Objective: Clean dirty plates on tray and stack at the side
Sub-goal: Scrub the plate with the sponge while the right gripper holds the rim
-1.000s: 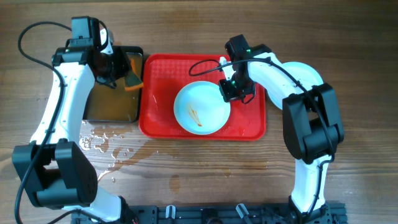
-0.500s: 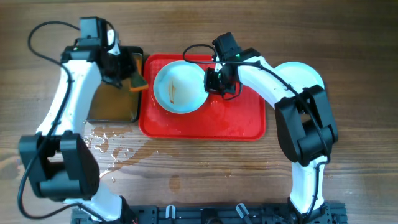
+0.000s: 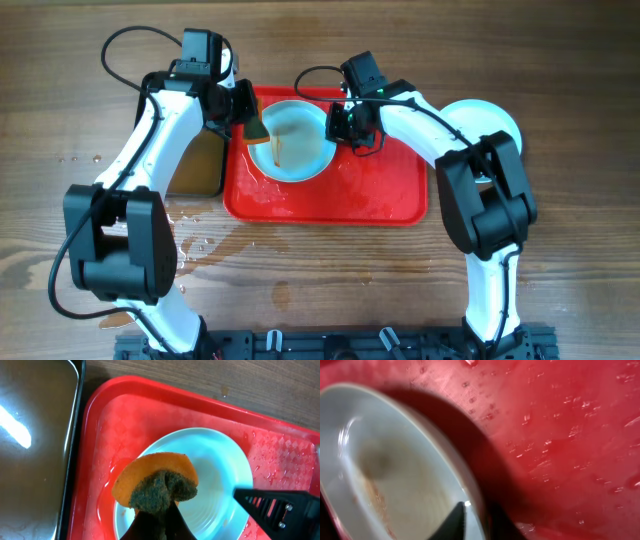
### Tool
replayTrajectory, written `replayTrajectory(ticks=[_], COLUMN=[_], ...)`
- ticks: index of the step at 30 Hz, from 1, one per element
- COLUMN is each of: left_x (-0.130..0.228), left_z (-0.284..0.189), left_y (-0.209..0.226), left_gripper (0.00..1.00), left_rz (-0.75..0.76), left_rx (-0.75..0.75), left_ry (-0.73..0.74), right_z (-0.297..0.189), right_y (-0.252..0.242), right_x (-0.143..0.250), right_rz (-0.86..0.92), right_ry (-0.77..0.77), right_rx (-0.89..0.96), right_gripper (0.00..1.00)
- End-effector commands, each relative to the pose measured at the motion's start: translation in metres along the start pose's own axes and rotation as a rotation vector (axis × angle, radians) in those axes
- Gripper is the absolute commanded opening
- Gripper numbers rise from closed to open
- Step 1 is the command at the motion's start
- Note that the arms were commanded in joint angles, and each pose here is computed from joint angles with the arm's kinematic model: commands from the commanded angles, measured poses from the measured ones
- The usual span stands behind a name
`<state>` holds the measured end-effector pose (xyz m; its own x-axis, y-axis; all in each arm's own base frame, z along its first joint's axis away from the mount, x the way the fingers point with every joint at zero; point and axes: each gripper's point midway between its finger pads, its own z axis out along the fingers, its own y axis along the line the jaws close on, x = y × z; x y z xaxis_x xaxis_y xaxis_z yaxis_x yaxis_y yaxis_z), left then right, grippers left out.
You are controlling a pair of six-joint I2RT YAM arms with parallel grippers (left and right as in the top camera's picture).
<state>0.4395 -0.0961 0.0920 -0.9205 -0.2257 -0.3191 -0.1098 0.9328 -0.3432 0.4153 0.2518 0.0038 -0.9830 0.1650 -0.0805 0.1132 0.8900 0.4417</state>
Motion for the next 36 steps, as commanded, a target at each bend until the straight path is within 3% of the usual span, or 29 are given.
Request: replayTrajectory(ticks=[1,15,23,27,31,36], left_x=[0.006,0.055,0.033,0.047,0.08,0.109], left_z=[0.012,0.103,0.152,0.153,0.14,0.123], left_y=[-0.002,0.023,-0.005,-0.029,-0.064,-0.031], left_gripper=[0.04,0.04,0.04,0.04,0.04,0.04], left_rz=[0.021,0.13,0.202,0.236,0.264,0.176], left_rx=[0.003,-0.062,0.048,0.106,0.334,0.283], left_ry=[0.022,0.216,0.079,0.111,0.246,0.417], right_z=[0.016,0.016,0.016,0.016,0.016,0.016], right_y=[-0.011,-0.009,-0.007,-0.007,-0.006,-0.004], right_x=[0.007,0.01,0.01,0.009,0.009,0.01], right_rz=[0.029,0.014,0.011,0.009,0.008,-0.014], right_ry=[0.04,0.056,0.055,0.052,0.052,0.06], right_rx=[0.021,0.008,-0.002,-0.004,-0.005,-0.019], right_gripper=[0.05,0.04,0.04,0.04,0.04,0.04])
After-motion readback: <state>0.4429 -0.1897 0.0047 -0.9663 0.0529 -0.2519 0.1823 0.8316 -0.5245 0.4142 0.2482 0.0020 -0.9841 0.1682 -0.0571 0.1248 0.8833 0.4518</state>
